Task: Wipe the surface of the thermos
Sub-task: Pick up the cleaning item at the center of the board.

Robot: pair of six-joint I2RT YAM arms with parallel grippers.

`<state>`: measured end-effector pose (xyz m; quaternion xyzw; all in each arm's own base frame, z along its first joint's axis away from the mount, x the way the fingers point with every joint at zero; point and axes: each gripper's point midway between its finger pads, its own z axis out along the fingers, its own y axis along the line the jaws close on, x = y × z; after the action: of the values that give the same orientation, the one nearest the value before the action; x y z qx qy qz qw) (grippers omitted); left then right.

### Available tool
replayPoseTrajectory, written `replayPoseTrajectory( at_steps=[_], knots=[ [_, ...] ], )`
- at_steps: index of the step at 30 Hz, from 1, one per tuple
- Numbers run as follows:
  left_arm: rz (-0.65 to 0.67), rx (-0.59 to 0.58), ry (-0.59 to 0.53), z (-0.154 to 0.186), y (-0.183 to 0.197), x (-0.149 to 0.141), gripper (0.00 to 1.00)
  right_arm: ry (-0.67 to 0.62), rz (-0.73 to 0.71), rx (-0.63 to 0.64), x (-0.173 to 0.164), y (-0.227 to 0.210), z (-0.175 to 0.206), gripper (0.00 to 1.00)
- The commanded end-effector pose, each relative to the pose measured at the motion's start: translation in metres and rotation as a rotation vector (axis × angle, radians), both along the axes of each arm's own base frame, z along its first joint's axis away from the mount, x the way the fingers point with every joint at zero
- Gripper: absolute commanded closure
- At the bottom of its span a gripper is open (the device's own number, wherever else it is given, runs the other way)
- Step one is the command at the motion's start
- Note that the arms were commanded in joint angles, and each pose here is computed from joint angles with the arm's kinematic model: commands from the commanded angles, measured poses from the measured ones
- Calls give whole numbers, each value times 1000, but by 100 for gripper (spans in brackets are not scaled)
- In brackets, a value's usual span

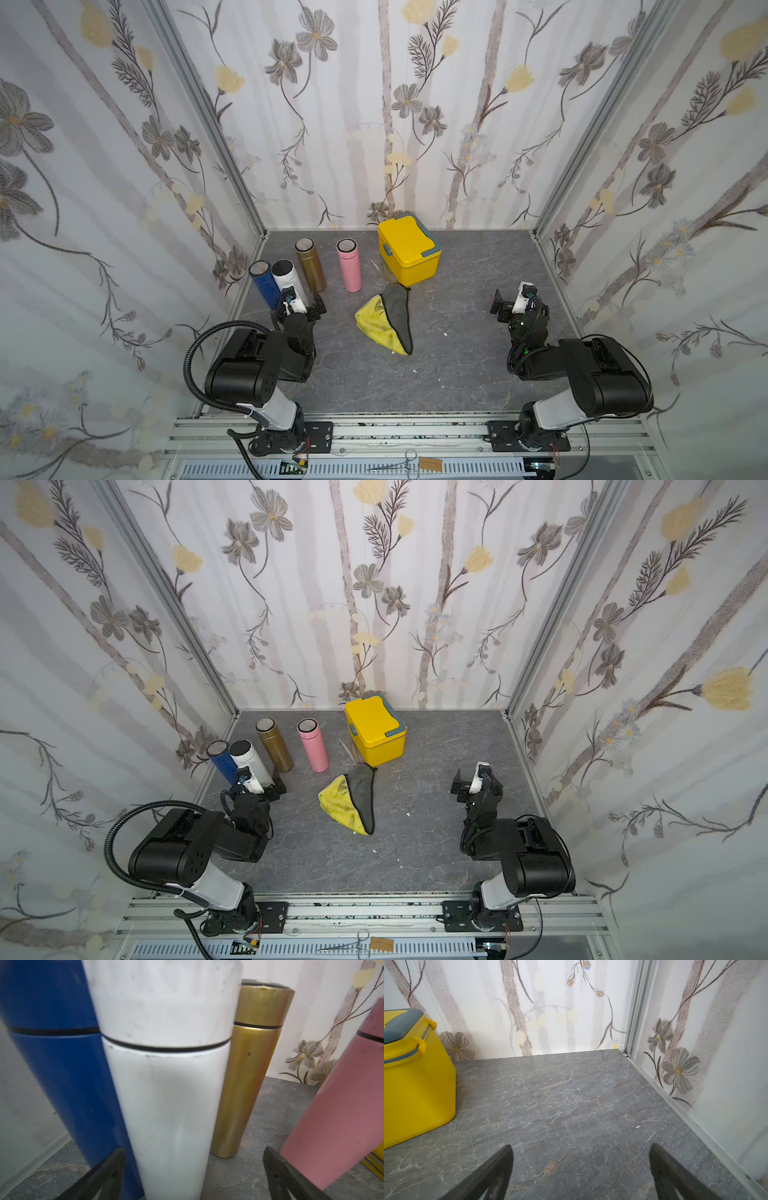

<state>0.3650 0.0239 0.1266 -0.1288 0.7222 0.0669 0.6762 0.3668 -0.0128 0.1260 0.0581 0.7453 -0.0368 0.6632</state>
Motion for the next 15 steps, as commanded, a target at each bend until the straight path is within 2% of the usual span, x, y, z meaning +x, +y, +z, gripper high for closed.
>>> replayPoseTrajectory(
  at_steps=[1,15],
  knots=[
    [9,-1,-41,10,1,1,0,-48,13,-12,1,2,12,0],
    [11,-1,-38,9,2,1,0,-51,14,-16,1,3,13,0]
  ],
)
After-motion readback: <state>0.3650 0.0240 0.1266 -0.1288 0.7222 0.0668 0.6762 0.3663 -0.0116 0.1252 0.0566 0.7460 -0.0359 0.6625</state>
